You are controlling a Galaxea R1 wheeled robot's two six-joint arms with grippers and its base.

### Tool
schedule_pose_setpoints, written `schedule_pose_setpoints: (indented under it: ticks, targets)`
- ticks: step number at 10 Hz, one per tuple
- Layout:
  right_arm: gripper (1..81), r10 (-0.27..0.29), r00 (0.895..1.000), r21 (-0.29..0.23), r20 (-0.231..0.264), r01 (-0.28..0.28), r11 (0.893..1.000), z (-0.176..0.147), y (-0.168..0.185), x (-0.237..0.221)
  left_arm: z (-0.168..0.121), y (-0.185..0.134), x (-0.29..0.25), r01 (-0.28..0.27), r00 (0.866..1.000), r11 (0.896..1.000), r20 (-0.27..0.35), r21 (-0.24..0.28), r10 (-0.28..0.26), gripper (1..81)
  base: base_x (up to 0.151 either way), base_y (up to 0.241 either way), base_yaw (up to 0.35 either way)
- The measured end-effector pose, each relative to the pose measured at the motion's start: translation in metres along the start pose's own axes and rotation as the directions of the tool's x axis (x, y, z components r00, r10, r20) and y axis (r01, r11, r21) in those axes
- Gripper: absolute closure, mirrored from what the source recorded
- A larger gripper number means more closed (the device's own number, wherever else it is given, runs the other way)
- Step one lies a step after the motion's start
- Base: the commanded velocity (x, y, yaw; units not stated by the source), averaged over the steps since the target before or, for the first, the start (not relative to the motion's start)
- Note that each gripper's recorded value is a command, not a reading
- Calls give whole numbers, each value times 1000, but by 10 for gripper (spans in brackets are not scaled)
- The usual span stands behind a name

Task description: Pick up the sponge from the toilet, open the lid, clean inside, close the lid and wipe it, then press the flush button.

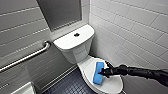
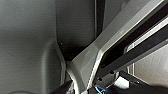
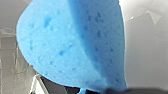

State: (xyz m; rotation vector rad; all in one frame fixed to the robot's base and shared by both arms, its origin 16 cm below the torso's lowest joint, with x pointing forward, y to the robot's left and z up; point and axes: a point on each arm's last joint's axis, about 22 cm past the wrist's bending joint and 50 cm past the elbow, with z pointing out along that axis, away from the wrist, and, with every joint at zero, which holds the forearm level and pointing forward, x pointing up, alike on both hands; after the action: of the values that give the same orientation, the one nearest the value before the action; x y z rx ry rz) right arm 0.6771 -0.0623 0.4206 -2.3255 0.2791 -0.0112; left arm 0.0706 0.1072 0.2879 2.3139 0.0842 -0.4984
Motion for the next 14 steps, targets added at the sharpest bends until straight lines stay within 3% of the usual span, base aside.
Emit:
schedule_pose_setpoints:
  ticks: [4, 8, 11, 13, 14]
  targets:
    - [811, 15, 997, 35, -77, -12, 999, 42, -23, 35, 0, 0, 1, 1, 1000, 1000, -4, 0, -1, 10, 0, 0, 0]
    - [811, 18, 983, 90, -184, -1, 996, 68, -57, 79, -7, -10, 1, 9, 1000, 1000, -13, 15, -9, 10, 0, 0, 0]
    - [811, 32, 976, 148, -215, 0, 989, 102, -87, 76, -6, -10, -13, 24, 1000, 1000, 0, 14, -24, 10, 0, 0, 0]
    - [811, 102, 969, 142, -225, -71, 987, 128, -48, 53, -7, -12, -20, 33, 999, 999, -1, 15, -33, 10, 0, 0, 0]
    - [811, 137, 959, 179, -248, -94, 979, 135, -37, 44, -6, -11, -20, 34, 999, 999, -2, 13, -34, 10, 0, 0, 0]
